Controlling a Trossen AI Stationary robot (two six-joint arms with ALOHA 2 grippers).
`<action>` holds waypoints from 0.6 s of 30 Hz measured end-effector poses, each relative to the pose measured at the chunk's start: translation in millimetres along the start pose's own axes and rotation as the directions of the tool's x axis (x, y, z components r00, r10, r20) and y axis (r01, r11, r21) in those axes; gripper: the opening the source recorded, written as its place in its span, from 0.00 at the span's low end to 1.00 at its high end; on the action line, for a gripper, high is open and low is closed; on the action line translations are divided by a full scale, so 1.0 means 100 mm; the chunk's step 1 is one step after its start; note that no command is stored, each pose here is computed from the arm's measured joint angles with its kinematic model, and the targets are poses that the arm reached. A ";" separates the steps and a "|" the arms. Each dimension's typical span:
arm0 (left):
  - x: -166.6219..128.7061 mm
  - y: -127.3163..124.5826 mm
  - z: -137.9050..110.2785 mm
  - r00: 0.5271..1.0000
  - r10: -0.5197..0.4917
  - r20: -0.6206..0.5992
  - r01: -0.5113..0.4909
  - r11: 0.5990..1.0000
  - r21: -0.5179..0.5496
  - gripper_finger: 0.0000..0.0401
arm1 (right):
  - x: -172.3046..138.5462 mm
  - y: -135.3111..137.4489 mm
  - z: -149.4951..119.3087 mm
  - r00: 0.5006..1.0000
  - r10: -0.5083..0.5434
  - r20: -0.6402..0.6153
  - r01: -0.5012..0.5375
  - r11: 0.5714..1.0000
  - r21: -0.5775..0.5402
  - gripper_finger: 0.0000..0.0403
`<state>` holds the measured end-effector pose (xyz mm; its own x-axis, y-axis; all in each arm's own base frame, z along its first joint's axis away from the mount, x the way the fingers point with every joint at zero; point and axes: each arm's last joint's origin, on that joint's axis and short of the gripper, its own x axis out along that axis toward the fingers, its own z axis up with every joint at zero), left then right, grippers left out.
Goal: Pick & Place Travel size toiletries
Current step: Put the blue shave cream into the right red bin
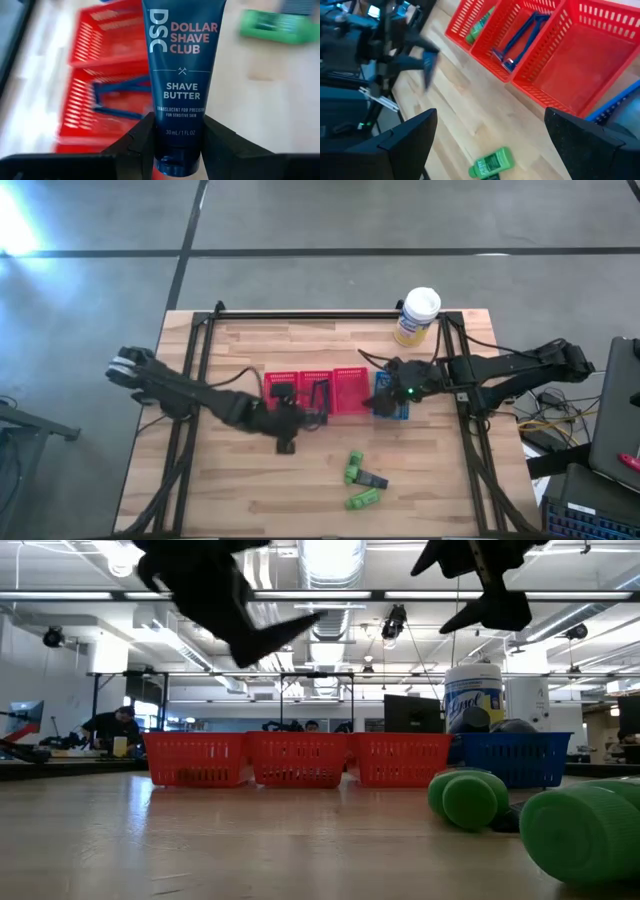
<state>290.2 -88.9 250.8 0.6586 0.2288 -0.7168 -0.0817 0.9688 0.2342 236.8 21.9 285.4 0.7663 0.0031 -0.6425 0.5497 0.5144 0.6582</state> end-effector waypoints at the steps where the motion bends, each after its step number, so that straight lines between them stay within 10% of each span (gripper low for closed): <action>1: 0.05 0.05 0.04 1.000 0.020 -0.001 -0.020 1.000 0.008 0.31 | 0.00 0.00 0.01 1.000 0.001 0.002 -0.001 1.000 0.001 0.90; 18: 0.67 0.39 0.86 0.989 0.128 0.078 -0.132 0.990 0.052 0.31 | 0.00 0.01 0.03 1.000 0.021 0.019 -0.021 1.000 0.003 0.90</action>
<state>395.4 -43.9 268.2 0.6988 0.3429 -0.6277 -0.1294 0.9237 0.3606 238.7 20.1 287.5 0.7839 -0.0019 -0.6209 0.5342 0.5118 0.6728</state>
